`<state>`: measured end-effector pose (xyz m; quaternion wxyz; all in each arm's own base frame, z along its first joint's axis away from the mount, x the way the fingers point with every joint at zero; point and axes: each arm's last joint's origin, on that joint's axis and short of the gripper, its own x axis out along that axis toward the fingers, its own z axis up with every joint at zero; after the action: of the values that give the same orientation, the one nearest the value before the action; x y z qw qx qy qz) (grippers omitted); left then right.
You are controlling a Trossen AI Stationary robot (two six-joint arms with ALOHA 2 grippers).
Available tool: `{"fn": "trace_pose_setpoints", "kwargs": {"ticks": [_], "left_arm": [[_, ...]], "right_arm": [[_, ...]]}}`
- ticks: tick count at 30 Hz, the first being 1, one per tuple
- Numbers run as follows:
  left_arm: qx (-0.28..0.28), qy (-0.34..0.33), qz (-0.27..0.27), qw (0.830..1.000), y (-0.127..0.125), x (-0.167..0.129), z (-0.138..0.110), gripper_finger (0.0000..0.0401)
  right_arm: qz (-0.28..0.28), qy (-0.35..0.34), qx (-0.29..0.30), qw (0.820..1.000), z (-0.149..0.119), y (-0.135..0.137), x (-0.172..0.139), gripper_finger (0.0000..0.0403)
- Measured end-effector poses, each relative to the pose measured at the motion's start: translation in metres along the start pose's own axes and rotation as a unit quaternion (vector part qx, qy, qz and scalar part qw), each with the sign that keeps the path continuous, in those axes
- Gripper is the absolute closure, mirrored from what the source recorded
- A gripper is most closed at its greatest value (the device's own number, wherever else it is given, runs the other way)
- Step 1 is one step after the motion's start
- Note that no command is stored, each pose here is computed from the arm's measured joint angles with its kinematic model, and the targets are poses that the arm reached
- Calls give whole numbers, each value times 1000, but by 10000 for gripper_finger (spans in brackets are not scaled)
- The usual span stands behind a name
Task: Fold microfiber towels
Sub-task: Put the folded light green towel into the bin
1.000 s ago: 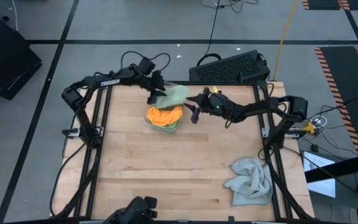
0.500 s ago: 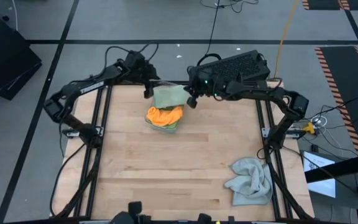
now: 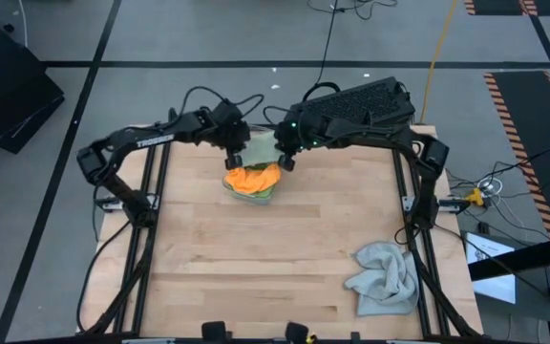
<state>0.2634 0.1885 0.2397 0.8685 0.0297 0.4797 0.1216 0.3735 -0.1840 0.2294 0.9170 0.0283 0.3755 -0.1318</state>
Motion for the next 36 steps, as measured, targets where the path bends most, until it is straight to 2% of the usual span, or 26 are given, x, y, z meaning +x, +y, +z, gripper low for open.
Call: {"fn": "trace_pose_setpoints", "kwargs": {"ticks": [3,5,11,22,25,29,36], "left_arm": [[-4,27,24,999,5,4,-6,392],[-4,9,38,999,11,0,-4,397],[-14,-36,15,999,25,-3,-6,382],[-11,-23,-36,999,5,-2,-2,398],[-10,-20,-40,999,2,5,0,392],[-16,7,-8,1000,6,26,-3,388],[-7,24,-10,1000,9,47,-8,396]], "right_arm": [[-3,-1,9,1000,-1,-2,8,402],[-3,6,13,1000,-5,-4,17,402],[37,-6,22,999,-10,-2,32,403],[38,8,40,998,-20,-3,50,403],[38,5,39,999,-19,-4,49,403],[41,5,31,999,-16,1,44,403],[53,12,9,998,-4,16,15,403]]}}
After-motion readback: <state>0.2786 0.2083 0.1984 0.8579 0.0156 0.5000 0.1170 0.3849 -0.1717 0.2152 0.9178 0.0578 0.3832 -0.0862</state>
